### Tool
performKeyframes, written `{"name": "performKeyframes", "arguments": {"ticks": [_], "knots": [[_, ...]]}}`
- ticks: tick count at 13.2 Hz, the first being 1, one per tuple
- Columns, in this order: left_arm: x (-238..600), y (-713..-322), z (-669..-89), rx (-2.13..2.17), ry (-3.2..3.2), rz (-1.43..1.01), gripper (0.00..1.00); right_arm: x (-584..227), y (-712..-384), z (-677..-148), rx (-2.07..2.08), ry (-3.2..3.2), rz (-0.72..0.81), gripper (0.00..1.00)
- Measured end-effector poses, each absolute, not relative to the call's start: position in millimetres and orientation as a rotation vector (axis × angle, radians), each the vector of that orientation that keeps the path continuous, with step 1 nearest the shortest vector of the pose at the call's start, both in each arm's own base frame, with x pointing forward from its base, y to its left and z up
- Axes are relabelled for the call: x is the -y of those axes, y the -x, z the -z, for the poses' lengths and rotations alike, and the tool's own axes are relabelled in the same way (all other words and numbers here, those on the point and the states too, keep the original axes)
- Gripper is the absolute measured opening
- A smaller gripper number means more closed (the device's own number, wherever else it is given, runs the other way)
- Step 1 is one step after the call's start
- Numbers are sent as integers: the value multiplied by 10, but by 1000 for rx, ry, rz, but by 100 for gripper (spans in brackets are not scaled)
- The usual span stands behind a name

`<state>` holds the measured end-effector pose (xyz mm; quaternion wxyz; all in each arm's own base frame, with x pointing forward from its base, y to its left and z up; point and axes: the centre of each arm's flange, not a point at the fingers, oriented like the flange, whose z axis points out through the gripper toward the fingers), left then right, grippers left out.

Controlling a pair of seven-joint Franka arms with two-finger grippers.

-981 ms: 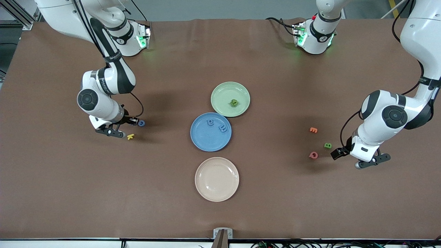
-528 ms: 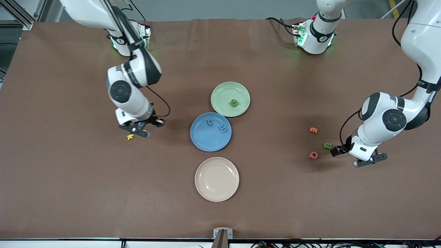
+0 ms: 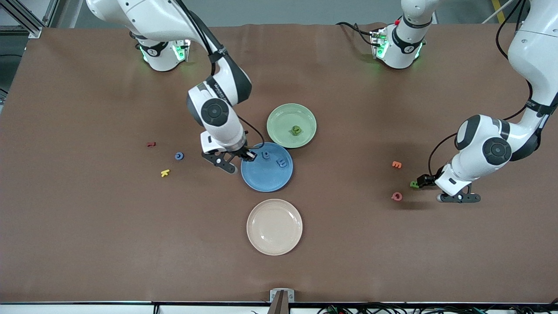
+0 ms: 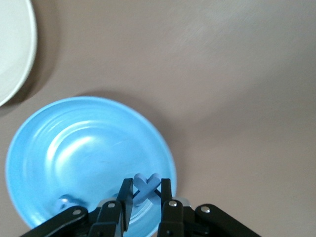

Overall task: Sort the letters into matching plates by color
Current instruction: 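Grasp the green B with the left gripper while the right gripper drops x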

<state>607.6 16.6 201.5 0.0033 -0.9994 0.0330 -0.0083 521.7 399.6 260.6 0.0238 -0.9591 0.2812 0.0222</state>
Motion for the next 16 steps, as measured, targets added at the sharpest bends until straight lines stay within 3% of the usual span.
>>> {"name": "performKeyframes", "arguments": {"ticks": [5,16], "knots": [[-19,-6038,-1970,-250,3131,9,76,-4430,-5273,-2319,-955,2939,-60,26],[260,-6003,-1863,-332,3140,-13,65,-4560,-5419,-2111,-987,2925,-49,26]]}}
